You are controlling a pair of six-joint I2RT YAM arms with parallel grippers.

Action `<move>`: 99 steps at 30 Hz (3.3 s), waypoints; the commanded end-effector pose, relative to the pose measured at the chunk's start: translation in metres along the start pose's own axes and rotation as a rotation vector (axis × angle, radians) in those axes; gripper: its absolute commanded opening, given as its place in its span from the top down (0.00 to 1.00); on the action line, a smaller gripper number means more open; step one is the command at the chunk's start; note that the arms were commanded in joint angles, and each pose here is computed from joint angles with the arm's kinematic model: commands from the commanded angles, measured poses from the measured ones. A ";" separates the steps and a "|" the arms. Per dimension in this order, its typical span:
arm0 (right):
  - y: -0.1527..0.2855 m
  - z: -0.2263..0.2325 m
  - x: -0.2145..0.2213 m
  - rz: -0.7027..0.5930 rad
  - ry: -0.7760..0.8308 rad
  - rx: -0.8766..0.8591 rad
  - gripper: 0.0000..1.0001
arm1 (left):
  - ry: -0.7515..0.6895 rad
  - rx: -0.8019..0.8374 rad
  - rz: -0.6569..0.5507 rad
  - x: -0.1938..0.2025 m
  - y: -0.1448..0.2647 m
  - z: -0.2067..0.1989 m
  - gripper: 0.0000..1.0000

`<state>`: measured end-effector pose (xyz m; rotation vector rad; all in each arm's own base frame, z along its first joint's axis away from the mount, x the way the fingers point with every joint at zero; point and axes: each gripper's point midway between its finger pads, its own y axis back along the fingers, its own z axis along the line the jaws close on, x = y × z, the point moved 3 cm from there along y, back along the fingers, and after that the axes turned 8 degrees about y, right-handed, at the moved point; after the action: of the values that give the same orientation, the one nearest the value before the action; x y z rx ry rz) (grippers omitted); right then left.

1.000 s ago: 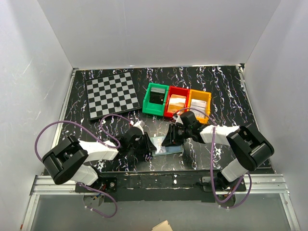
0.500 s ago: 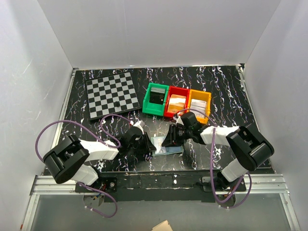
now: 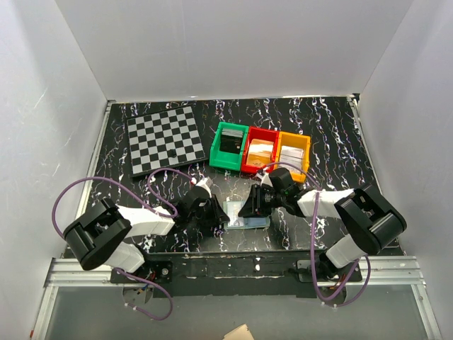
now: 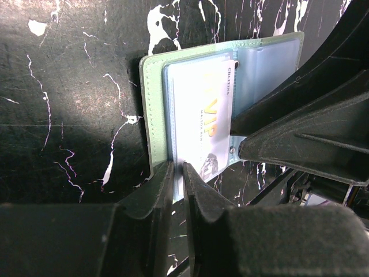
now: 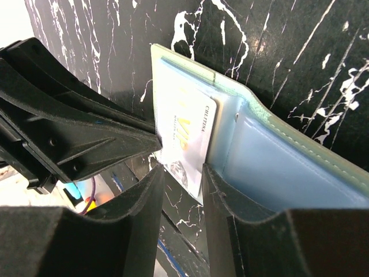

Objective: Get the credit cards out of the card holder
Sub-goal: Remove the credit card from the card holder.

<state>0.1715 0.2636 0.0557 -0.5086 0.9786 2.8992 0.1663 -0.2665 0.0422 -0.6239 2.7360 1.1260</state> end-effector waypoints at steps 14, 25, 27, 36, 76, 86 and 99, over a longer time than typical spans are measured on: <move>0.005 0.003 -0.004 0.011 0.048 0.038 0.58 | -0.052 0.080 -0.081 -0.019 0.027 -0.034 0.74; 0.005 0.007 -0.007 0.004 0.051 0.035 0.54 | -0.079 0.065 -0.061 -0.027 0.008 -0.039 0.78; 0.005 0.007 -0.007 0.007 0.051 0.033 0.54 | -0.074 0.053 -0.055 -0.027 0.004 -0.034 0.78; 0.006 0.010 -0.009 0.000 0.055 0.020 0.54 | -0.063 0.023 -0.024 -0.020 -0.005 -0.021 0.79; 0.016 0.013 -0.016 -0.088 0.027 -0.043 0.54 | -0.024 -0.067 0.038 0.003 -0.015 0.024 0.82; 0.016 0.018 -0.017 -0.093 0.030 -0.100 0.56 | -0.021 -0.063 0.042 0.005 -0.017 0.025 0.83; 0.009 0.016 -0.011 -0.032 0.016 -0.124 0.62 | -0.020 -0.056 0.051 0.007 -0.019 0.026 0.83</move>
<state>0.1768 0.2579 0.0671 -0.5071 0.8725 2.8942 0.1871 -0.2831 0.0457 -0.6262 2.7350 0.9931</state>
